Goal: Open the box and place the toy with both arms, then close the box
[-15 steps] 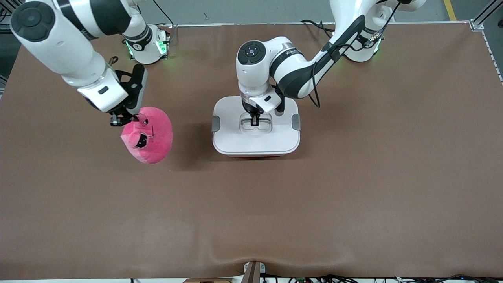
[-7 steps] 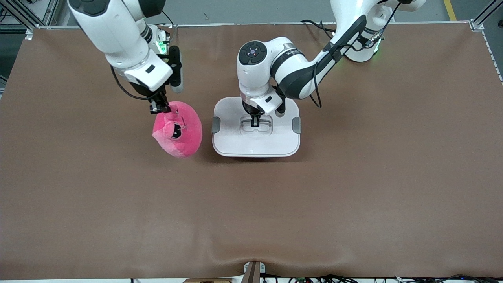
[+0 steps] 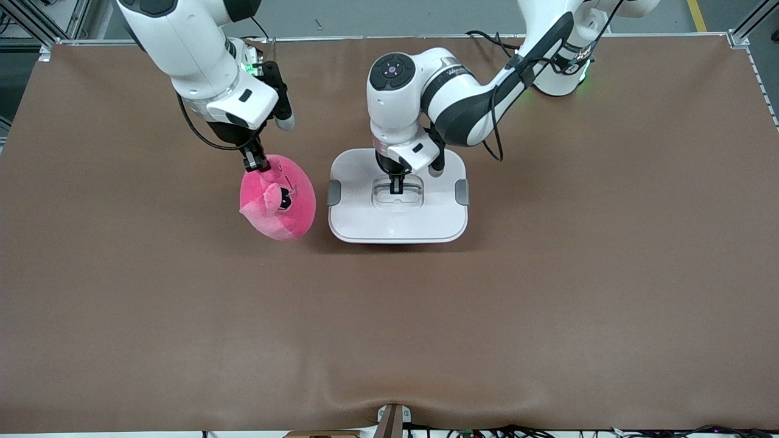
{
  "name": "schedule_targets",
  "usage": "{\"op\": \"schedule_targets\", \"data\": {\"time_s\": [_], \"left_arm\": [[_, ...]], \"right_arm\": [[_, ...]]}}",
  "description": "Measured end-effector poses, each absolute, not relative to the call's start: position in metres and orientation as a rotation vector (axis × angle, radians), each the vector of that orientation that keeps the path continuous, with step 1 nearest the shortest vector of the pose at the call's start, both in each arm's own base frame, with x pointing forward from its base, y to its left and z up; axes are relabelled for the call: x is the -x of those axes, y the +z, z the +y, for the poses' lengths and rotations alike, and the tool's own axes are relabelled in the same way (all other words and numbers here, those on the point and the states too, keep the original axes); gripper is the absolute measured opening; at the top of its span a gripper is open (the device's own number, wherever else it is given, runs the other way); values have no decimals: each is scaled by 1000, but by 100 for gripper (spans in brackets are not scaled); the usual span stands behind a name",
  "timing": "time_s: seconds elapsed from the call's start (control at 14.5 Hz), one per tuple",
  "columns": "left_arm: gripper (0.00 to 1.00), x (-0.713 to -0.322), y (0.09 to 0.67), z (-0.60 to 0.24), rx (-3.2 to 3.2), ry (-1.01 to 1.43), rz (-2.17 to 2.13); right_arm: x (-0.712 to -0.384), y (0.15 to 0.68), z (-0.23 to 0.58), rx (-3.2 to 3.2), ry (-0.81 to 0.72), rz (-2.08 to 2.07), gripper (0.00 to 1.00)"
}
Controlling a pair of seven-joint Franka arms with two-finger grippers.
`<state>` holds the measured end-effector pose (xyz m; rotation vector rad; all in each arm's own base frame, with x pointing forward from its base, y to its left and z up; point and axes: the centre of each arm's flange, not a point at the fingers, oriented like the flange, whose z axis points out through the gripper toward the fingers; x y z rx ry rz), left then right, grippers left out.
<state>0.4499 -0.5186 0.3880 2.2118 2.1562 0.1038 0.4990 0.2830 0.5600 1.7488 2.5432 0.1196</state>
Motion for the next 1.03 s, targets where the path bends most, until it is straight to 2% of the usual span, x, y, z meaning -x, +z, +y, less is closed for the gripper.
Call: {"op": "schedule_targets", "data": {"time_s": [0.41, 0.76, 1.03], "left_arm": [[7, -453, 425, -489, -2353, 201, 2118], [7, -490, 469, -421, -2455, 172, 2062], [7, -514, 497, -362, -2585, 100, 1966]], "right_arm": [[-496, 566, 284, -1654, 116, 2601, 6], [-480, 568, 302, -1600, 95, 2643, 6], [-450, 571, 351, -1516, 150, 2680, 6]]}}
